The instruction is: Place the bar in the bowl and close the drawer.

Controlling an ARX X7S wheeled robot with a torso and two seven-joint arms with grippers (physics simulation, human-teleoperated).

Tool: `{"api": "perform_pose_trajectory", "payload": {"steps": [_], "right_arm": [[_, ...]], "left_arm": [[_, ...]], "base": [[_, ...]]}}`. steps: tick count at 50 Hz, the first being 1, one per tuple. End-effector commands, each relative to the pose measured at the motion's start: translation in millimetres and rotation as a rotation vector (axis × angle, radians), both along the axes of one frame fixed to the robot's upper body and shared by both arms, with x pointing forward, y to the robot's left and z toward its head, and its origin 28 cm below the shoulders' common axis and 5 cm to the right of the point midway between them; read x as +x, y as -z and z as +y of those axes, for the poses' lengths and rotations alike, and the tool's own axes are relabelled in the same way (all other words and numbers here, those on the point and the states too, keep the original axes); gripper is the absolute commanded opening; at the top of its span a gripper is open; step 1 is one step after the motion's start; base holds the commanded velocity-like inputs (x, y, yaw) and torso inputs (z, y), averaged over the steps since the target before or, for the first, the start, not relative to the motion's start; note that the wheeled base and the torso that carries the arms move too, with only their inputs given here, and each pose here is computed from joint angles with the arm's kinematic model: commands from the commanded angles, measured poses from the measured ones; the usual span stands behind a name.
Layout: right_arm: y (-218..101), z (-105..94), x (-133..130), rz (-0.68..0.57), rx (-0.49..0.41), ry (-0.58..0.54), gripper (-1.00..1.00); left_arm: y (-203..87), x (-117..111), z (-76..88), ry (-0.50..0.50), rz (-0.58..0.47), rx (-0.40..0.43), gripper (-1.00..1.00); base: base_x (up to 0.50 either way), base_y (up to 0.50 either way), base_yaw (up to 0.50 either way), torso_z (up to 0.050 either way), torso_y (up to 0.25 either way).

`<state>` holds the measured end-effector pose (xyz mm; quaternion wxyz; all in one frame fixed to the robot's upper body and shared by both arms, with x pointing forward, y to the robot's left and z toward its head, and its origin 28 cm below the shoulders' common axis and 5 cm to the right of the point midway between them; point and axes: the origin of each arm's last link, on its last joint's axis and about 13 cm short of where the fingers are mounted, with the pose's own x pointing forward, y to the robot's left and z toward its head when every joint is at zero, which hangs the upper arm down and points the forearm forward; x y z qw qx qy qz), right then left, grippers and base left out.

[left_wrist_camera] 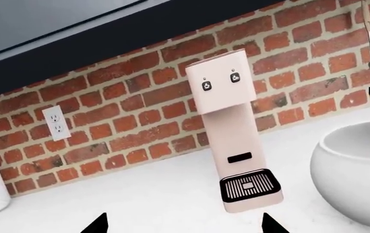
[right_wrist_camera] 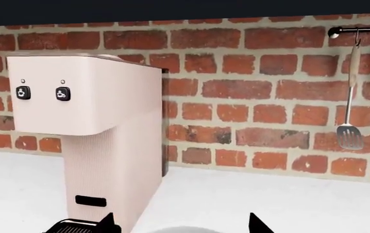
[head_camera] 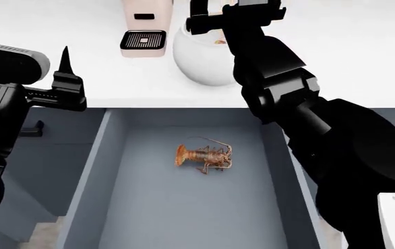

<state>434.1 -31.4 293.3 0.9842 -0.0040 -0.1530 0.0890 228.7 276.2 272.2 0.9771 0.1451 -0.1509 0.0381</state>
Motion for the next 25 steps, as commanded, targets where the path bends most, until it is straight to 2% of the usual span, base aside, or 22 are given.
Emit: {"api": "perform_pose_trajectory", "payload": {"steps": [1, 7, 11, 19, 25], "right_arm": [[-1, 0.1, 0, -0.006, 0.002, 0.001, 1.00], [-8, -2.2, 0, -0.019, 0.012, -0.009, 1.00], [-15, -4.1, 1, -0.031, 0.049, -0.025, 1.00], [-31, -4.7, -1, 0.024, 0.093, -0.110, 1.00], [-46, -7.5, -2, 0.001, 0.061, -0.108, 1.00]], "left_arm": [[2, 0, -0.6, 0.007, 0.000, -0.014, 1.00], [3, 0, -0.9, 0.011, -0.002, -0.016, 1.00], [2, 0, -1.2, 0.012, -0.004, -0.017, 1.00], [1, -1, -1.4, 0.013, -0.003, -0.017, 1.00], [1, -2, -2.3, 0.015, -0.002, -0.017, 1.00]], "base": [[0.00, 0.00, 0.00, 0.000, 0.250], [0.00, 0.00, 0.00, 0.000, 0.250], [0.00, 0.00, 0.00, 0.000, 0.250], [0.00, 0.00, 0.00, 0.000, 0.250], [0.00, 0.00, 0.00, 0.000, 0.250]]}}
